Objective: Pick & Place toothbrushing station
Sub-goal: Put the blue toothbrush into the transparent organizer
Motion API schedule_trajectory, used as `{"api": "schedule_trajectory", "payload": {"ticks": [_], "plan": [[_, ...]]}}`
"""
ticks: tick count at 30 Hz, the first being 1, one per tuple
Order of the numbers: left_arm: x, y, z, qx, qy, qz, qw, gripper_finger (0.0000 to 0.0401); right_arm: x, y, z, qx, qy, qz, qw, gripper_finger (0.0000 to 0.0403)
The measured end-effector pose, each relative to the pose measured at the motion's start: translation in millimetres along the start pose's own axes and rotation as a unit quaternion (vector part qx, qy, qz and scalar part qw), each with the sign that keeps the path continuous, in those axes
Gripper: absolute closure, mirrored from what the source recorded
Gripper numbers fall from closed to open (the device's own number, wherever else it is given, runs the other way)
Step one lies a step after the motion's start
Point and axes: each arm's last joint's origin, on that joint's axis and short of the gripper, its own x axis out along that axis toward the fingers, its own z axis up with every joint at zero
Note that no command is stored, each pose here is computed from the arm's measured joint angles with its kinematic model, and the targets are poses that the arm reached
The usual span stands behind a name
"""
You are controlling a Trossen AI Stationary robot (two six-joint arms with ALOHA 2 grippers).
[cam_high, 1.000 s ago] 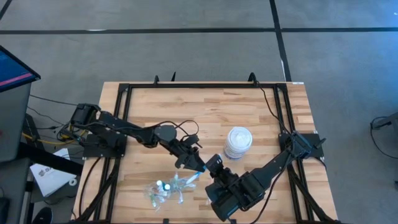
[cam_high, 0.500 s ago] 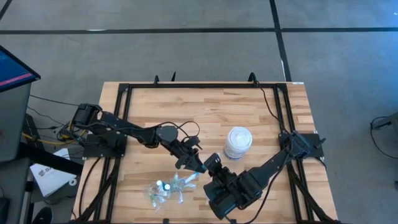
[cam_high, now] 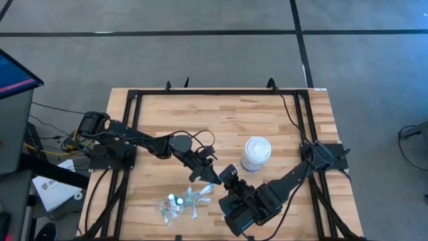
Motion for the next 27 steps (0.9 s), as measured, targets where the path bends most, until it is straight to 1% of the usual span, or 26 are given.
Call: {"api": "schedule_trajectory", "payload": {"ticks": [2, 6, 11, 16, 20, 23, 27], "plan": [[0.0, 0.2, -0.1, 0.003, 0.001, 0.001, 1.000, 0.0390, 0.0, 0.0, 0.0, 0.000, 0.000, 0.000, 1.000, 0.0403], [0.0, 0.3, -0.2, 0.004, 0.001, 0.001, 1.000, 0.0385, -0.6, 0.5, 0.2, 0.000, -0.001, 0.000, 1.000, 0.0403], [0.1, 0.4, -0.5, 0.004, 0.003, 0.001, 1.000, 0.0391, -1.0, 1.1, 0.3, 0.001, -0.003, 0.006, 1.000, 0.0396], [0.0, 0.3, -0.5, 0.013, 0.006, -0.001, 1.000, 0.0386, -4.2, 4.0, 1.2, 0.008, -0.007, 0.012, 1.000, 0.0354], [0.0, -0.2, -0.8, 0.024, 0.010, -0.005, 1.000, 0.0389, -10.4, 8.5, 2.3, 0.011, -0.012, 0.005, 1.000, 0.0319], [-0.6, 0.2, -0.3, 0.040, 0.015, -0.008, 0.999, 0.0388, -17.0, 13.6, 3.7, 0.018, -0.020, 0.005, 1.000, 0.0303], [-1.2, 1.0, 0.8, 0.051, 0.014, -0.006, 0.999, 0.0388, -25.9, 19.8, 5.3, 0.022, -0.029, -0.005, 0.999, 0.0293]]}}
